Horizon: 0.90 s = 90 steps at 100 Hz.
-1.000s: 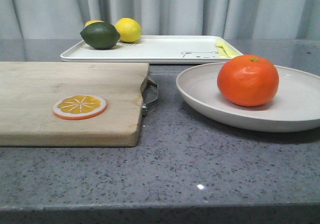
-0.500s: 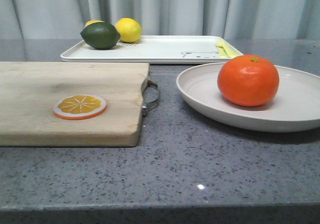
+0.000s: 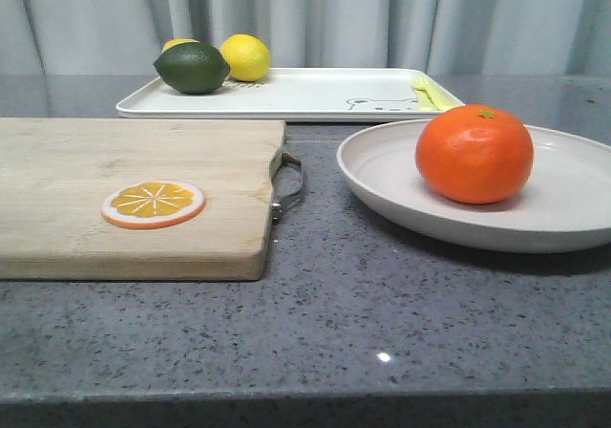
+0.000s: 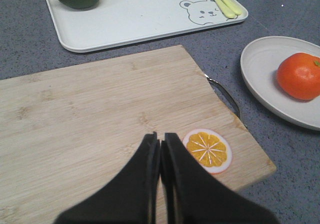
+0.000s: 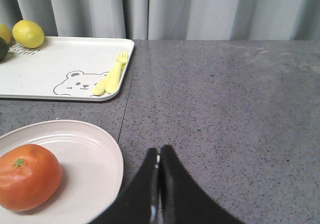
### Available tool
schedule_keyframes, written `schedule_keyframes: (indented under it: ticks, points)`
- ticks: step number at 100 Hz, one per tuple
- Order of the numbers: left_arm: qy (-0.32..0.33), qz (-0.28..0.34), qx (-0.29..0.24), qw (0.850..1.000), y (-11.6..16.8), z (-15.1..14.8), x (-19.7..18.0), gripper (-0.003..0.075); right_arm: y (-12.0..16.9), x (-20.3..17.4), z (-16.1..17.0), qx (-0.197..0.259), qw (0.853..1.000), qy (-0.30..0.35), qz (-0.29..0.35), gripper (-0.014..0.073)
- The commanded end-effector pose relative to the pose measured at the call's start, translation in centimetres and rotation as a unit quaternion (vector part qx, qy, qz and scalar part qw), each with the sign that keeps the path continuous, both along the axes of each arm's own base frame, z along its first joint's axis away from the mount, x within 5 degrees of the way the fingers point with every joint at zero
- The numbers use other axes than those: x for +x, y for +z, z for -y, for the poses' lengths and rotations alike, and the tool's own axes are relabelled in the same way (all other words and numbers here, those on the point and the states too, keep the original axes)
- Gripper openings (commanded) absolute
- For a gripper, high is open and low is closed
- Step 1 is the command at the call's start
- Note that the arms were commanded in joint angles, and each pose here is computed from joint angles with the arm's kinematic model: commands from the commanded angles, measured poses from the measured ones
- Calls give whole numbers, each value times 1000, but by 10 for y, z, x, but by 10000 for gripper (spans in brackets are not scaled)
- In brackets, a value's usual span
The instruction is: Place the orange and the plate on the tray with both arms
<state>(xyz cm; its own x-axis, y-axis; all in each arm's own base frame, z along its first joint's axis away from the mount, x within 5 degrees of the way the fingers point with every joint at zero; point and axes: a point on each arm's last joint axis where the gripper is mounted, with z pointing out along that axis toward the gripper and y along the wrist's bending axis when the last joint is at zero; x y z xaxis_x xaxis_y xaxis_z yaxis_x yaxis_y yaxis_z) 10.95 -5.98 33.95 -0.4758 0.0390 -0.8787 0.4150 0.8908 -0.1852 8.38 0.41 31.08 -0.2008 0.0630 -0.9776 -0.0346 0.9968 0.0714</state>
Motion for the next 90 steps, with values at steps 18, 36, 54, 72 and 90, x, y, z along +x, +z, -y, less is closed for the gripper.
schedule_keyframes:
  ticks: [18,36,54,72,90]
  points:
    - [9,59,-32,998,5,-9,-16,-19,15,10,0,1,1000,-1,17,-59]
    - [9,59,-32,998,5,-9,-16,-19,26,32,-2,-5,999,1,-51,-59]
    - [9,59,-32,998,5,-9,-16,-19,36,64,-6,-23,992,16,-122,-59]
    - [9,59,-32,998,5,-9,-16,-19,40,97,-21,-15,982,51,-180,-48]
    - [9,59,-32,998,5,-9,-16,-18,36,126,-37,-21,972,77,-219,99]
